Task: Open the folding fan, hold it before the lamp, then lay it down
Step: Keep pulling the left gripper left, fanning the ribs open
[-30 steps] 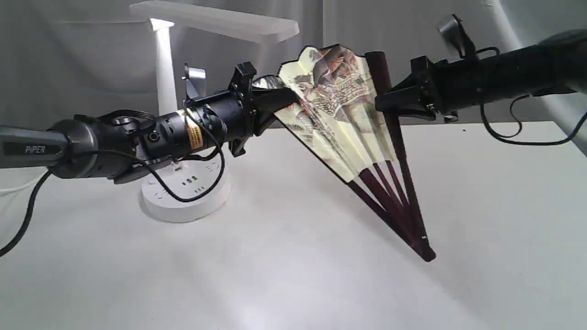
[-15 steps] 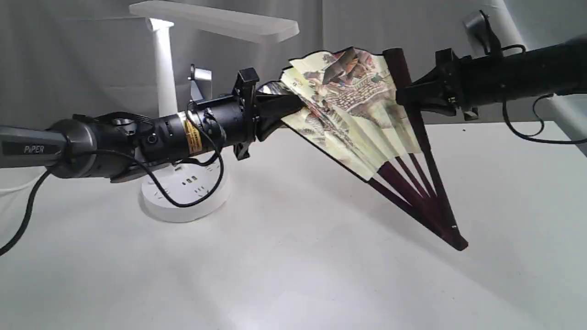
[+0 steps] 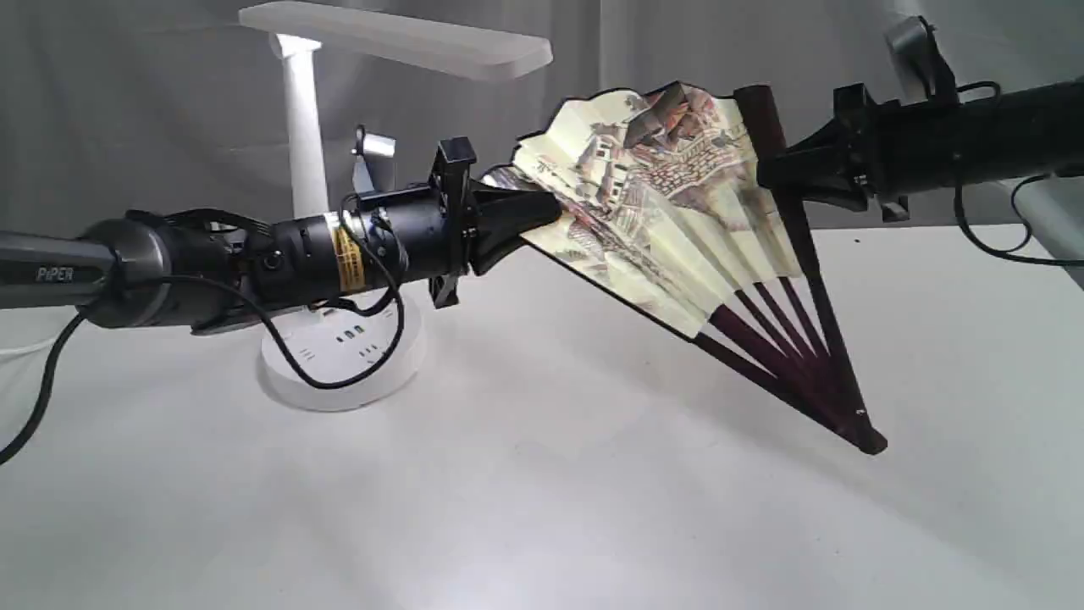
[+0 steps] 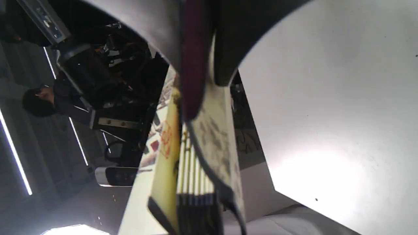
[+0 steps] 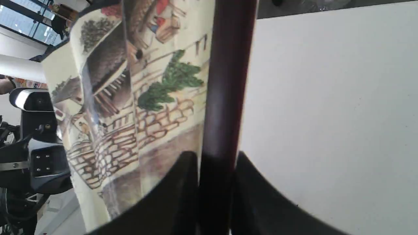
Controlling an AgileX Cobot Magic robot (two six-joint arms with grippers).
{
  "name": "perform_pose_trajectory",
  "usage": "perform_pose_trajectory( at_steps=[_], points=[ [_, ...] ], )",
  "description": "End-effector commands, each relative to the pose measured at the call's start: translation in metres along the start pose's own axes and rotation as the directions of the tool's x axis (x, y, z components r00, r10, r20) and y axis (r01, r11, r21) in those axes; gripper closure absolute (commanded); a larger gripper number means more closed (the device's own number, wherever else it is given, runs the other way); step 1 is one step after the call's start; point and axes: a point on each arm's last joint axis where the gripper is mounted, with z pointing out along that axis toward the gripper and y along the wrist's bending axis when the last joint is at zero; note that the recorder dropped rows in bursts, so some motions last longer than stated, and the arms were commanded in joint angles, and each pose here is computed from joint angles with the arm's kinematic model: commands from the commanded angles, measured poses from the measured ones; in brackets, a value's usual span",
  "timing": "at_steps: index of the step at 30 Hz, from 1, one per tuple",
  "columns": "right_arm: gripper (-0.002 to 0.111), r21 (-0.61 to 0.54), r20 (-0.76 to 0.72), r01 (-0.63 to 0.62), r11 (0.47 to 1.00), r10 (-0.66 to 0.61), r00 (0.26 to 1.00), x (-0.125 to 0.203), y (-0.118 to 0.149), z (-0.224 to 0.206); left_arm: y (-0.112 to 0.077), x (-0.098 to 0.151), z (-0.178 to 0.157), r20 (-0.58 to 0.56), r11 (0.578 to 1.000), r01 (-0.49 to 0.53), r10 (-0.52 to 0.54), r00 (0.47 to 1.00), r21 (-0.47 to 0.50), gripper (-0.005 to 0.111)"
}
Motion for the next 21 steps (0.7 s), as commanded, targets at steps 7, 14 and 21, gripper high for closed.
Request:
perform_pose_trajectory(
  at_steps=[7,14,21],
  points=[
    [0.108,0.033,0.016,0.028,0.999,-0.029,0.999,-0.0014,-0.0043,-0.0047,-0.0119,-0.0029,-0.0137,-0.078,0.997,0.01,-0.004,0.997,0.075,0.107],
    [0.108,0.034,0.015,0.031,0.999,-0.032,0.999,-0.0013,-0.0044,-0.0047,-0.0152,0.0002,-0.0143,-0.112,0.994,0.014,-0.001,0.994,0.111,0.107],
    [0.108,0.031,0.018,0.024,0.999,-0.025,1.0,-0.0016,-0.0042,-0.0047,-0.01,0.0053,-0.0157,-0.13,0.995,0.04,-0.028,0.991,0.09,0.107]
  ],
)
